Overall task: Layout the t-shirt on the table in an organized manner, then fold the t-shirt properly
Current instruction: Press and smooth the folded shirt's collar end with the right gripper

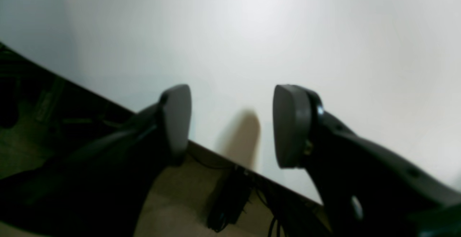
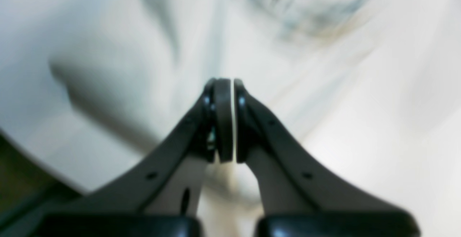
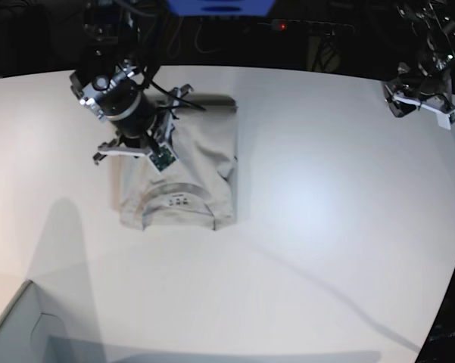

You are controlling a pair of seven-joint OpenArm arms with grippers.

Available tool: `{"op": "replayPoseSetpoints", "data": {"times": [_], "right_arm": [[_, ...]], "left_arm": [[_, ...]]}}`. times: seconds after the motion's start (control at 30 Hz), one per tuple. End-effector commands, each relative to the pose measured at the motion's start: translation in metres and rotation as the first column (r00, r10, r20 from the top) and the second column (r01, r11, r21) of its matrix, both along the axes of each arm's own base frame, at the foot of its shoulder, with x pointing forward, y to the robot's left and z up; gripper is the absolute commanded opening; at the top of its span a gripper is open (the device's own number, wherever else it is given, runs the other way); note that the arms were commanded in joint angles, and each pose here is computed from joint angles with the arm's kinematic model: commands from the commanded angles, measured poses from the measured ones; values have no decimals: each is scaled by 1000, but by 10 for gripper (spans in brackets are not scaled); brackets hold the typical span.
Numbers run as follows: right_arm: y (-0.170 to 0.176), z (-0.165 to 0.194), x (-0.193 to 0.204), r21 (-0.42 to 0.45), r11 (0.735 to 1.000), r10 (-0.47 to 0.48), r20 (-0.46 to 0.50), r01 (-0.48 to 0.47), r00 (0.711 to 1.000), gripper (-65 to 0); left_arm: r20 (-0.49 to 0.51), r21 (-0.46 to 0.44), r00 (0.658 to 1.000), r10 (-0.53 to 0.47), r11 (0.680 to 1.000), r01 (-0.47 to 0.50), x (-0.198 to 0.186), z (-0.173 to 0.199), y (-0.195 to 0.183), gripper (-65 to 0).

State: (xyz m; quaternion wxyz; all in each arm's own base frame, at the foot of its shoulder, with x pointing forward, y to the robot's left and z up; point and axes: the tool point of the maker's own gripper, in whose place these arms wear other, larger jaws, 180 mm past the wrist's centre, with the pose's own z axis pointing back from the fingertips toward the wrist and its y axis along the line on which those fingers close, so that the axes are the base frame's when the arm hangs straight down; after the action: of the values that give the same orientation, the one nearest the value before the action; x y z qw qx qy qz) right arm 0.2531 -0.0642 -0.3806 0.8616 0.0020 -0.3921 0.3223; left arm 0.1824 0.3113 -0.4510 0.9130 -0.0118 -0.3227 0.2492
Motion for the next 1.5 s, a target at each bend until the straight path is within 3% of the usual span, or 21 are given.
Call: {"op": "replayPoseSetpoints", "data": {"times": [0.0, 0.1, 0.3, 0.5, 0.77, 1.3, 1.47], "right_arm": [[14, 12, 8, 36, 999, 15, 39, -16, 999, -650], [38, 18, 19, 55, 995, 77, 66, -80, 995, -650], [80, -7, 29, 80, 977, 197, 9, -197, 980, -650], [85, -22, 46, 79, 974, 215, -27, -212, 976, -650], [87, -32, 59, 76, 972, 228, -51, -224, 972, -650], [110, -87, 36, 198, 943, 297, -149, -266, 943, -650], [108, -60, 42, 194, 945, 280, -63, -263, 958, -650]], "left_arm": [[33, 22, 999, -7, 1000, 6, 6, 10, 6, -299], [33, 8, 999, 0, 1000, 0, 5, 7, 1, -299], [7, 5, 1000, 1, 1000, -1, -7, 2, -1, -299], [-27, 9, 1000, 7, 1000, -6, -25, -4, 1, -299], [-29, 37, 996, 83, 996, -82, -40, 2, 26, -299], [-60, 72, 985, 160, 985, -156, -72, 5, 51, -299], [-58, 76, 986, 158, 985, -154, -72, 6, 51, -299]]}}
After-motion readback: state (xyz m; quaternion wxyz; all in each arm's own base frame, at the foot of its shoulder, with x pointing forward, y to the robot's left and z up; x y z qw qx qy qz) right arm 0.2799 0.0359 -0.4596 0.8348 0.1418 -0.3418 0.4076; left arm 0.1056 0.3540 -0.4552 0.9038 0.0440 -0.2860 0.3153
